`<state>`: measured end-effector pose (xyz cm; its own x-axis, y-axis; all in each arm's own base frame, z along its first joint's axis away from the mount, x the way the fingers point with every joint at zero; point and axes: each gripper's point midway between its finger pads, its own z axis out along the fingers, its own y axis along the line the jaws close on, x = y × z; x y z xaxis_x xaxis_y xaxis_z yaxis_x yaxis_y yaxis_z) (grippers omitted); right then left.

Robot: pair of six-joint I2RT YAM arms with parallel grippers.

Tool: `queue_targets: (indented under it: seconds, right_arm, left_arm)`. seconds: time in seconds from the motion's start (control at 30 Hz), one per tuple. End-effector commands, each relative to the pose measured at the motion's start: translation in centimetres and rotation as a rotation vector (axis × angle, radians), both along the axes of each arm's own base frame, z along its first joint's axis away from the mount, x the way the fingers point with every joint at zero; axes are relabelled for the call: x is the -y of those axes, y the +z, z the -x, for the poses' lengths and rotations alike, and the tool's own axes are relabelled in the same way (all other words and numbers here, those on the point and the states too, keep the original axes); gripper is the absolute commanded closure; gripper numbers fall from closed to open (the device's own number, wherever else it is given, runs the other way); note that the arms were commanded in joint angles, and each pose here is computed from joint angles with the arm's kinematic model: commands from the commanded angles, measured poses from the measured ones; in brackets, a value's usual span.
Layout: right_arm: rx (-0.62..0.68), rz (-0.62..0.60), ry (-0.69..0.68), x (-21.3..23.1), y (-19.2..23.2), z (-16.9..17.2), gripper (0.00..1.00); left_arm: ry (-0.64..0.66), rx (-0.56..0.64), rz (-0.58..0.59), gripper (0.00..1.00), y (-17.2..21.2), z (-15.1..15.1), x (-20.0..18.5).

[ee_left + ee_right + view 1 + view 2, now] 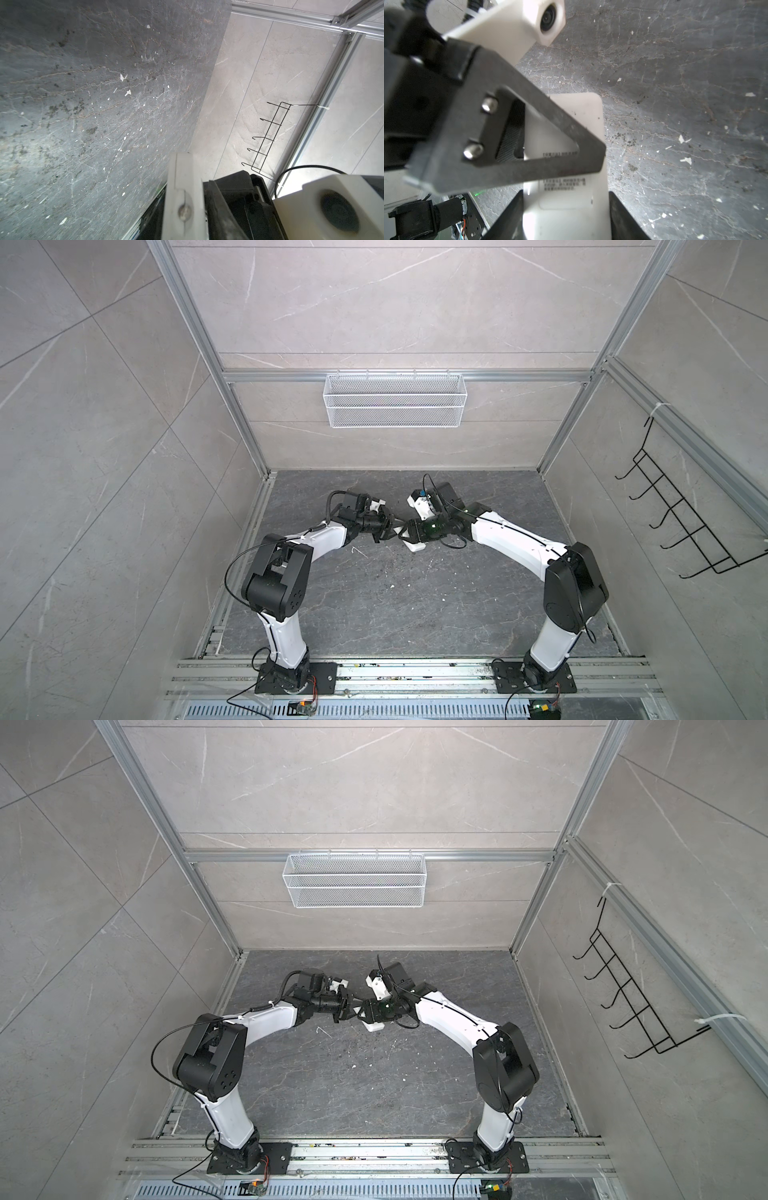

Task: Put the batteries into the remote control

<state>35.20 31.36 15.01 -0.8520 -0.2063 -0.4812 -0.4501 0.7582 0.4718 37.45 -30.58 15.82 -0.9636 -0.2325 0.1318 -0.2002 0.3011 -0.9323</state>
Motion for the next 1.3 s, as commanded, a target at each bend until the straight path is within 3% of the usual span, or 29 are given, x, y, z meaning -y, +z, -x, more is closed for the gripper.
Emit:
queue_targets:
  seconds: [0.0, 0.1, 0.17, 0.4, 0.53, 0.67, 1.27]
  right_arm:
    - [0.017, -0.004, -0.036, 0.6, 0.9, 0.3, 0.56]
    - [0.010, -0.027, -0.082, 1.1, 1.1, 0.0, 0.56]
    - [-0.010, -0.069, -0.139, 1.7, 1.3, -0.5, 0.56]
    - [-0.114, -0.434, -0.188, 0.0, 4.4, -1.7, 0.56]
    - [-0.167, -0.568, -0.189, -1.4, 5.2, -2.3, 0.56]
    - [-0.210, -0.683, -0.188, -2.4, 6.1, -2.8, 0.56]
    - [-0.249, -0.753, -0.178, -3.2, 6.8, -2.9, 0.57]
  left_arm:
    - [0.078, 0.129, 0.105, 0.41, 4.1, -1.8, -1.5]
    - [0.182, 0.182, 0.134, 0.01, 4.2, -3.1, -3.9]
    - [0.226, 0.219, 0.131, 0.00, 4.0, -3.6, -5.5]
    - [0.342, 0.385, 0.123, 0.01, 4.1, -4.0, -8.8]
    - [0.323, 0.459, 0.201, 0.12, 6.4, -3.9, -8.3]
    - [0.262, 0.480, 0.249, 0.12, 7.6, -3.7, -6.9]
    - [0.215, 0.443, 0.366, 0.14, 8.4, -3.6, -3.7]
